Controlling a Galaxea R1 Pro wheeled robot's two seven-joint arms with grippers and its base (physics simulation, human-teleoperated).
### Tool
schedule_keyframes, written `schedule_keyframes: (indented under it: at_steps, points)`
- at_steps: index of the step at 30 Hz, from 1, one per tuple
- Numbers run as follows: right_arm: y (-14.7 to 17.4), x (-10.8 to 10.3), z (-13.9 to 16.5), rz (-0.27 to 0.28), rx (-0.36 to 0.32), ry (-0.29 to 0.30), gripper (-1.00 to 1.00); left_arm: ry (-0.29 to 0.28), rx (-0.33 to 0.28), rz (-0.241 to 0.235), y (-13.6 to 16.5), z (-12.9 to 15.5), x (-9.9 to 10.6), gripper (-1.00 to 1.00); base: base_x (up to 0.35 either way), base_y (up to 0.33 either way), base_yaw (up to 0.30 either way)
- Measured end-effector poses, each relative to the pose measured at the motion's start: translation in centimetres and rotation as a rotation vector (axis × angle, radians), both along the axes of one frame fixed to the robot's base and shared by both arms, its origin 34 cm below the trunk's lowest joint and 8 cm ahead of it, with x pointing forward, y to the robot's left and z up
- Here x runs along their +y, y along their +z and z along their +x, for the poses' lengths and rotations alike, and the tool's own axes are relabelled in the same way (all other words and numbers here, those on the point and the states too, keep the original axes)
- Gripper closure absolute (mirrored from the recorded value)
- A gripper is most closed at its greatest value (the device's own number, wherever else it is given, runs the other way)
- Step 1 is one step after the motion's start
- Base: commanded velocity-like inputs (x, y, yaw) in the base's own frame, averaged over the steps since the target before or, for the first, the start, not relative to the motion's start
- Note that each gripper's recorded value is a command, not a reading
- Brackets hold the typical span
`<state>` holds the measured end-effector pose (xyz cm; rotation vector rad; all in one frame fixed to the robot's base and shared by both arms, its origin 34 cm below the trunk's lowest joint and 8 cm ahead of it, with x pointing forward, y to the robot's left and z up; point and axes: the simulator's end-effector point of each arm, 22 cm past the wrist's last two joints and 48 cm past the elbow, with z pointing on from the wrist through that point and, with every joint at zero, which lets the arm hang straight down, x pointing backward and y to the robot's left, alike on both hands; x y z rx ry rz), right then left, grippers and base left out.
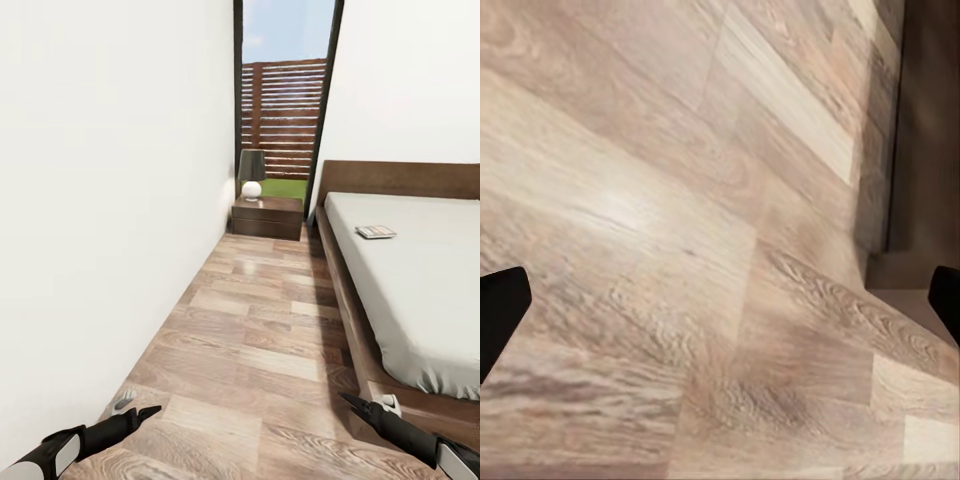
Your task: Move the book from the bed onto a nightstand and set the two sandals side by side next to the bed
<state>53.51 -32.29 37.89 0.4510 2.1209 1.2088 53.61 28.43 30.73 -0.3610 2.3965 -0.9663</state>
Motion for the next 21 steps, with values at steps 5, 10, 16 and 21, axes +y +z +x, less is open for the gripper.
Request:
schedule_keyframes:
  at_steps: [5, 10, 16, 21]
  points:
    - [0.00, 0.02, -0.03, 0.001, 0.000, 0.001, -1.00, 0.000, 0.000, 0.000, 0.01, 0.00, -0.01, -1.00, 0.167, 0.005, -0.230]
    - [0.02, 0.02, -0.03, 0.002, -0.001, 0.001, -1.00, 0.000, 0.000, 0.000, 0.01, 0.00, -0.01, -1.00, 0.167, 0.002, -0.223]
    - [0.01, 0.01, -0.04, 0.002, 0.000, 0.000, -1.00, 0.000, 0.000, 0.000, 0.00, 0.00, 0.00, -1.00, 0.167, 0.000, -0.202]
    - [0.03, 0.03, -0.03, 0.003, -0.001, 0.001, -1.00, 0.000, 0.000, 0.000, 0.01, 0.00, 0.00, -1.00, 0.167, 0.010, -0.170]
